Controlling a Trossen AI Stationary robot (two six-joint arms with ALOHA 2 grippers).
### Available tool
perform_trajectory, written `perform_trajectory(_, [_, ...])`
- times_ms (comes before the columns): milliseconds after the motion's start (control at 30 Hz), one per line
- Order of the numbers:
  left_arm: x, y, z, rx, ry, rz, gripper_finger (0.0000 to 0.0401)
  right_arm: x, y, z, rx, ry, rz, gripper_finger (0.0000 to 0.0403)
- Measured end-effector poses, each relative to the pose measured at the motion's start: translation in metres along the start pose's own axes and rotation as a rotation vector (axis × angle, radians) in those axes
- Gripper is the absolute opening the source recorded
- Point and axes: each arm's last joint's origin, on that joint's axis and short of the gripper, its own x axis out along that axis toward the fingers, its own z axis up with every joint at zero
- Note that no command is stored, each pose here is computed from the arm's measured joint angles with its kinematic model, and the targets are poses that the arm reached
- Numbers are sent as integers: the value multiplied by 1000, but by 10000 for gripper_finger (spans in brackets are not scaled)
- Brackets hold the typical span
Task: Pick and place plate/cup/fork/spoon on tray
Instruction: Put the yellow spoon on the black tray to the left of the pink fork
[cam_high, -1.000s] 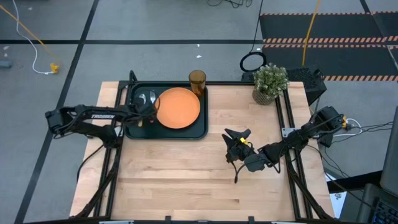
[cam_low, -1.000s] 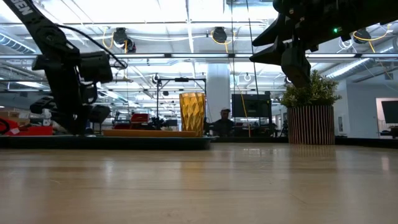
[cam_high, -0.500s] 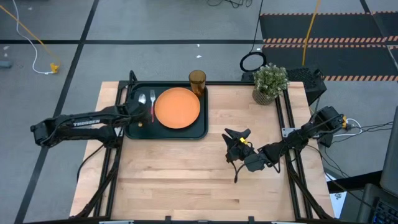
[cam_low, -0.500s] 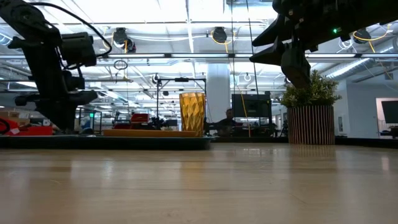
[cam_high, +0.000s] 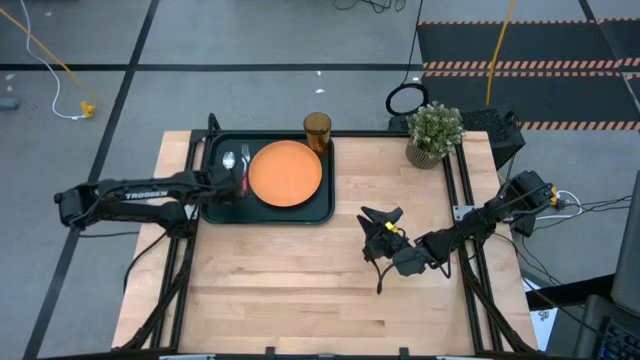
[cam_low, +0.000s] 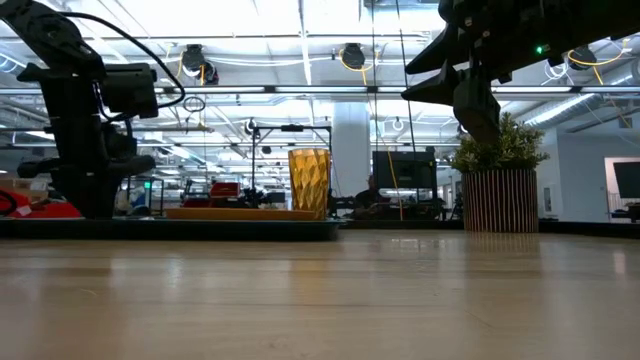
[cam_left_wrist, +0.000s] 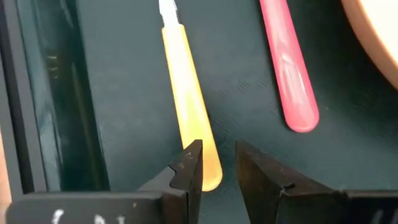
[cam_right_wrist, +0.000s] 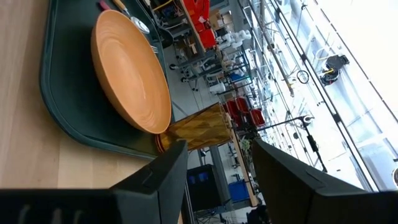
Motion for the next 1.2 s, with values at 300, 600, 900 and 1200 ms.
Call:
perform_trajectory(300, [5, -3, -2, 1, -47, 79, 97, 0, 0, 0, 4, 0, 0, 176])
perform_trajectory(600, [7, -3, 0, -4, -107, 129, 97, 0, 0, 0, 4, 0, 0, 176])
perform_trajectory(900, [8, -2, 4, -56, -124, 125, 97, 0, 0, 0, 4, 0, 0, 176])
perform_trajectory(1200, [20, 1, 3, -81, -160, 79, 97, -1, 0, 0, 0, -2, 1, 176])
